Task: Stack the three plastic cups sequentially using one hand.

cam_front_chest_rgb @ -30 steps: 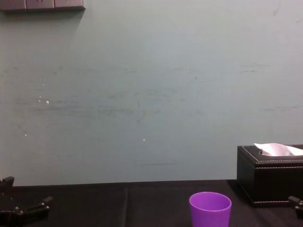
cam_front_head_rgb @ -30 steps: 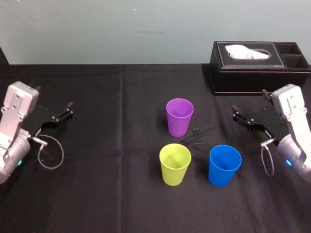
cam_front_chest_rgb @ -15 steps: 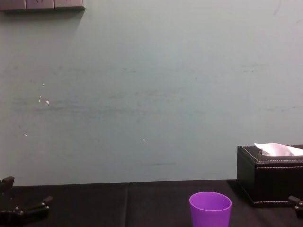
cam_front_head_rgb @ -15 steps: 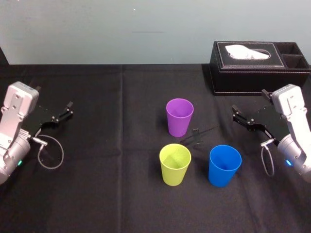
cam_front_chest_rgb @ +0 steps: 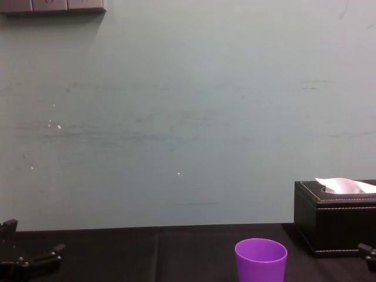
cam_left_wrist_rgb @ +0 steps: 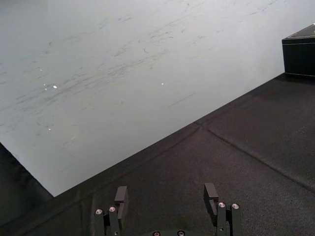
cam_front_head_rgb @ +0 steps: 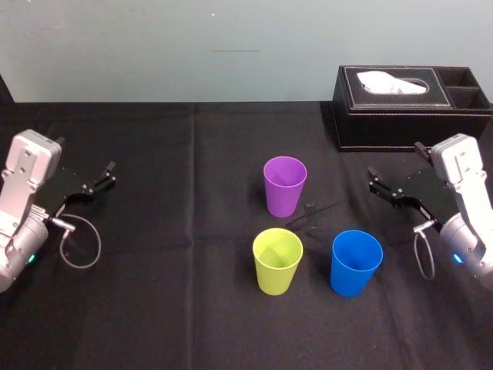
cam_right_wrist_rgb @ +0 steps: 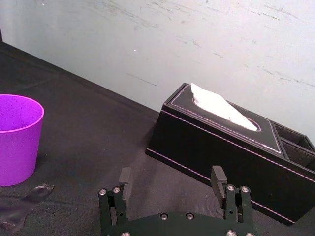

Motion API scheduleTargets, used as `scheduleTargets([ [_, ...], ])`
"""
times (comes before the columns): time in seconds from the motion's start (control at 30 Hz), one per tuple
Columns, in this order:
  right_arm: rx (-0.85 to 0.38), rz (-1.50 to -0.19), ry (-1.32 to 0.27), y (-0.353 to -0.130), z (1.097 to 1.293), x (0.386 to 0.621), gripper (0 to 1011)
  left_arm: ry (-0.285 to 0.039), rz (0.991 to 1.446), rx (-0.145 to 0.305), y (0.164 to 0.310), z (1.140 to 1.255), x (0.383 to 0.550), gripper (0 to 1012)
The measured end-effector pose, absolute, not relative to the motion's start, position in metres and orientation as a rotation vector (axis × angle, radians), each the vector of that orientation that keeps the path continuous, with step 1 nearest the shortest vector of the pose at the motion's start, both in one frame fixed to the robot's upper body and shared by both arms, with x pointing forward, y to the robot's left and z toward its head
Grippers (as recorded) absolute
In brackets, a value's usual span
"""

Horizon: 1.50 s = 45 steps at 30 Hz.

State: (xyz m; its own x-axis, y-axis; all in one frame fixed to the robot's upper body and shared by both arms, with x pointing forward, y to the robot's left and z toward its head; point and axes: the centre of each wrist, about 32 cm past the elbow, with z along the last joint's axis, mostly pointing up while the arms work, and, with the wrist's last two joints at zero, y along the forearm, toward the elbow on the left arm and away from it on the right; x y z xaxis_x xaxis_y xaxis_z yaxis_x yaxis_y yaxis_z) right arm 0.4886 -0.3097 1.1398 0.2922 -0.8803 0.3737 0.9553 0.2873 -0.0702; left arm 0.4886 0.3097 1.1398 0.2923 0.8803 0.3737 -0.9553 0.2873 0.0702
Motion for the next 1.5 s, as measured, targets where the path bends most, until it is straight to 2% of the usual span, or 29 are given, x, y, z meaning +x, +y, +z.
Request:
scheduleTargets([
  [0.63, -0.304, -1.248, -0.285, -0.31, 1.14, 0.489, 1003, -0.285, 1.248, 0.304, 0.31, 1.14, 0.489, 1012],
  [0.87, -0.276, -1.232, -0.268, -0.314, 1.146, 0.483, 1003, -0.285, 1.248, 0.304, 0.31, 1.14, 0.489, 1011],
  [1.2, -0.228, -1.157, -0.244, -0.332, 1.164, 0.463, 1004, -0.285, 1.248, 0.304, 0.31, 1.14, 0.489, 1012],
  [1.5, -0.246, -1.07, -0.213, -0.363, 1.188, 0.447, 1003, -0.285, 1.248, 0.304, 0.31, 1.14, 0.489, 1011],
])
